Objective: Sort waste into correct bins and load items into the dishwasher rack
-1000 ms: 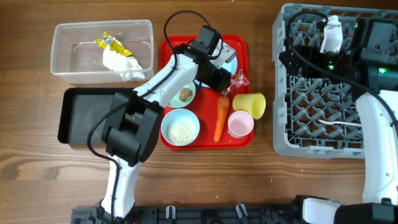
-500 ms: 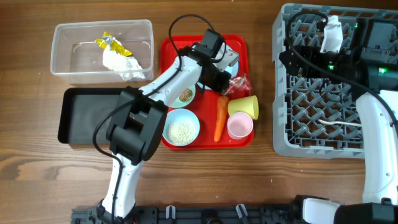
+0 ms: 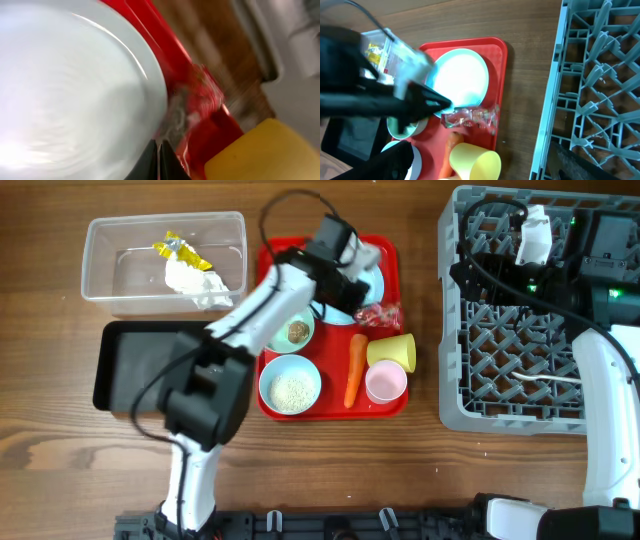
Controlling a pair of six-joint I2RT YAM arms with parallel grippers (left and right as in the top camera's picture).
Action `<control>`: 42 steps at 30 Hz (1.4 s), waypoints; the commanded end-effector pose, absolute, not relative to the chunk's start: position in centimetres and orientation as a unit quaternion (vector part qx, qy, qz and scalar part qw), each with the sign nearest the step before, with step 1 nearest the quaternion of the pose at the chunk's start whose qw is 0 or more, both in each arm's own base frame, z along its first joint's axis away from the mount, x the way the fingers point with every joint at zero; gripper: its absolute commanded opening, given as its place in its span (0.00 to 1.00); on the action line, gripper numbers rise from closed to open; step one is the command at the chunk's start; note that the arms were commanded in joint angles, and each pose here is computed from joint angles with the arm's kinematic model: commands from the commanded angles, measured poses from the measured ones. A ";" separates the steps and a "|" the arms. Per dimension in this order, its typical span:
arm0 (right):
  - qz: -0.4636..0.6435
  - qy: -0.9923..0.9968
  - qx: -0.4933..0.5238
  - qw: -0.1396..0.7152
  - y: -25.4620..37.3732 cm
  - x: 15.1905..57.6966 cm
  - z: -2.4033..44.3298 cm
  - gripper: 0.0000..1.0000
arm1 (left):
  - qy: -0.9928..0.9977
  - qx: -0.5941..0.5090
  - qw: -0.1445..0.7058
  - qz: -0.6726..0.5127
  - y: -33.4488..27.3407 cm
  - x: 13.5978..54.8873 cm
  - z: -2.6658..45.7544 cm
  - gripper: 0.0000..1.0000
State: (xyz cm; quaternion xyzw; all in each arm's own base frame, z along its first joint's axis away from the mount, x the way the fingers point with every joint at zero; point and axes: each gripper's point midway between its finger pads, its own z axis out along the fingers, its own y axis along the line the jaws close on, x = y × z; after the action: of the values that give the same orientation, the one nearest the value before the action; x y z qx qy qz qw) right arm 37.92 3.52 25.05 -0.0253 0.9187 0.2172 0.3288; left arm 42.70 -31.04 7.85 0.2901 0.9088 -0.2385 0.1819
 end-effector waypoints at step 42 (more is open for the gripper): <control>0.204 0.917 -0.031 0.341 3.1 37.9 25.8 0.89 | 0.896 0.403 0.142 -0.123 -32.8 39.9 1.2 0.04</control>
State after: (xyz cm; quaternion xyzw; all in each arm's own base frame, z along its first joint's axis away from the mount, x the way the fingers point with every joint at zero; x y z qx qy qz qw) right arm 37.88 3.41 24.93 -0.0233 0.9202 0.2140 0.3269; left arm 39.47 -32.95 1.52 0.4029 0.8955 -0.1295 0.1379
